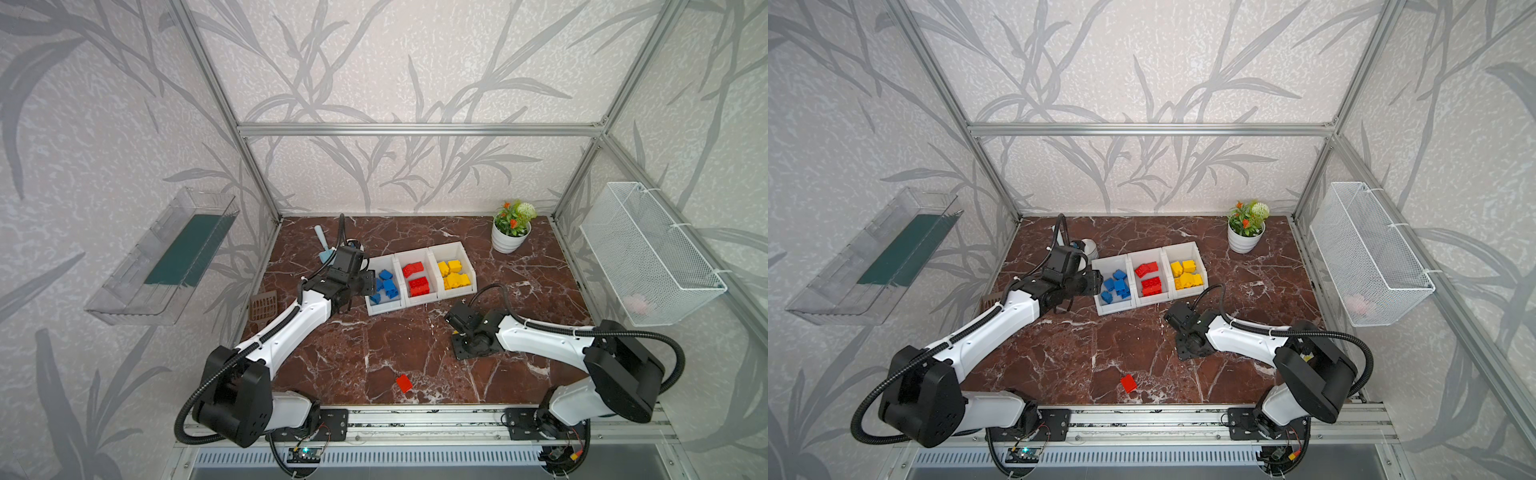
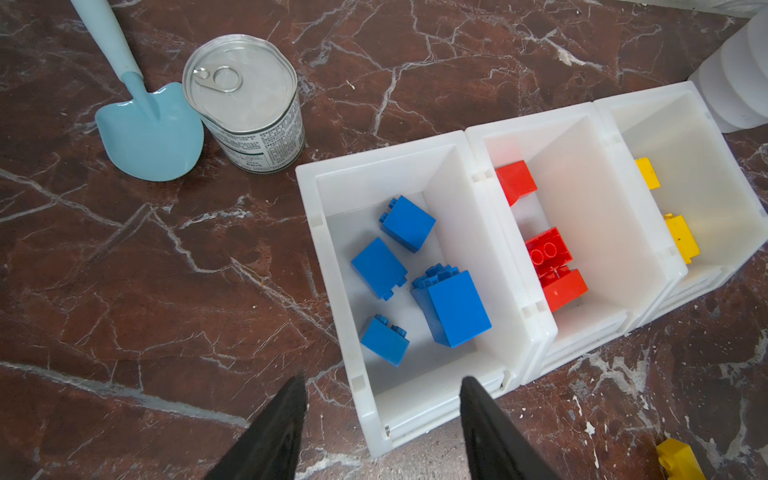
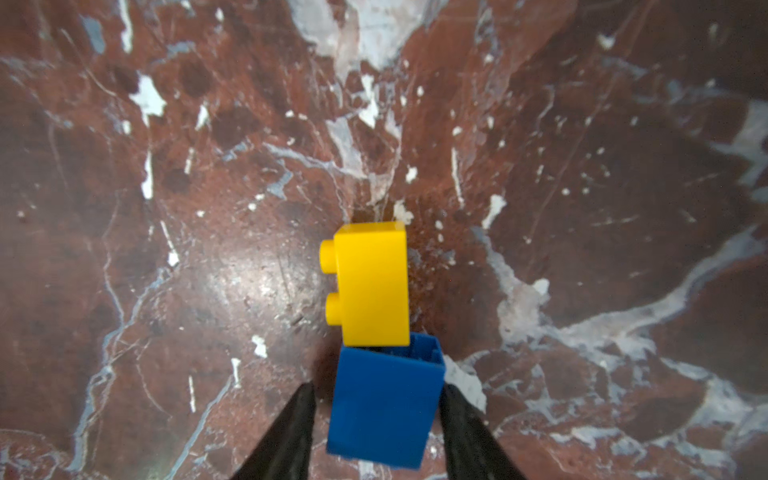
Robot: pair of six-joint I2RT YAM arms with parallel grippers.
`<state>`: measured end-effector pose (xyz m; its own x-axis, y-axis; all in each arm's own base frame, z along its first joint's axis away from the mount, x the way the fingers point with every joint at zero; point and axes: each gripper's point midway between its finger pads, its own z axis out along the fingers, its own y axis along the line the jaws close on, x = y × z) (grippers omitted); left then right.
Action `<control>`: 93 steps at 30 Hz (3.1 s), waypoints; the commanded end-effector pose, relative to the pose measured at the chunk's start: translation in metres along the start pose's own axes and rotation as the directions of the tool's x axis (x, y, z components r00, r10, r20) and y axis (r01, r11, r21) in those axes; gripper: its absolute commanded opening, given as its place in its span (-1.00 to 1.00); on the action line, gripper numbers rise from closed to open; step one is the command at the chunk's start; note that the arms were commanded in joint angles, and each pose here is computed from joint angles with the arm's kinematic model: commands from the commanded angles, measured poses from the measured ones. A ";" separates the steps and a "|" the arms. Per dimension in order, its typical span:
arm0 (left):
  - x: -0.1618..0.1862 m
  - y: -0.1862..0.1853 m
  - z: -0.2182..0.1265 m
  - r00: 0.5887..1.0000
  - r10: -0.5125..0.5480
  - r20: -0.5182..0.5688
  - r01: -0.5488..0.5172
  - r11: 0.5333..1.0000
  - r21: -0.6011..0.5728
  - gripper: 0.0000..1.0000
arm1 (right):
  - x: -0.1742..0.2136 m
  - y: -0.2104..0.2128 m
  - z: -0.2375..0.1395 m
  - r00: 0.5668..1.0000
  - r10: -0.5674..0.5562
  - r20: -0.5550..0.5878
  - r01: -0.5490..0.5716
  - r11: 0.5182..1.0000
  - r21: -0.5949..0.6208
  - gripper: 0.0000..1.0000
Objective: Sort the legos into containers by color
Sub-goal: 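Lower the right gripper onto the blue brick beside the yellow one, grasp, then carry the blue brick with the right gripper into the nearest compartment, release, then move the left gripper down onto the loose red brick while the right gripper withdraws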
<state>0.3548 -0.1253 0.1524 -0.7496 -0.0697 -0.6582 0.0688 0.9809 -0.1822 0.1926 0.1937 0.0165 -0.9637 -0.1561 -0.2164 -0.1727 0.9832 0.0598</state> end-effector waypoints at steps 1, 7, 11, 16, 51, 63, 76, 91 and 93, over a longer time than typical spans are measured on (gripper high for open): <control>-0.003 0.005 -0.007 0.999 -0.022 0.029 0.022 1.000 -0.015 0.23 | -0.004 0.001 -0.001 1.000 0.011 0.013 -0.011 1.000 0.015 -0.16; 0.000 0.008 -0.008 0.999 -0.034 0.030 0.035 0.999 -0.023 0.23 | -0.004 0.003 -0.003 1.000 0.007 0.017 -0.007 1.000 0.009 -0.33; -0.001 0.011 -0.013 0.998 -0.045 0.039 0.046 0.999 -0.027 0.24 | -0.005 0.004 -0.006 1.000 -0.001 0.024 0.001 1.000 0.006 -0.38; -0.002 0.018 -0.023 0.996 -0.063 0.060 0.065 0.997 -0.046 0.24 | -0.013 0.012 -0.025 0.999 -0.029 0.044 0.029 1.000 -0.010 -0.40; 0.060 0.026 -0.064 0.979 -0.198 0.040 0.196 0.979 0.055 0.25 | -0.255 0.217 -0.060 0.885 -0.365 0.289 0.436 0.867 -0.240 0.02; 0.067 0.017 -0.063 0.983 -0.182 -0.009 0.182 0.980 0.079 0.26 | -0.258 0.200 -0.098 0.876 -0.333 0.350 0.428 0.871 -0.241 0.15; 0.117 -0.033 -0.062 0.970 0.098 -0.224 -0.084 0.994 0.073 0.30 | -0.182 0.088 -0.124 0.883 -0.133 0.450 0.271 0.928 -0.258 0.16; 0.207 -0.082 -0.064 0.733 0.511 -0.449 -0.465 0.858 0.218 0.33 | -0.072 -0.017 -0.094 0.900 0.023 0.436 0.070 0.978 -0.196 0.19; 0.217 -0.084 -0.062 0.678 0.567 -0.468 -0.524 0.819 0.233 0.33 | -0.063 -0.026 -0.092 0.897 0.046 0.441 0.045 0.980 -0.193 0.19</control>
<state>0.1518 -0.2160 0.0714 -0.8231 0.5049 -0.2600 0.5323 0.8454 -0.0434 0.2373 0.1812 0.1175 -0.7959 -0.1159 -0.5942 -0.3097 0.9213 0.2350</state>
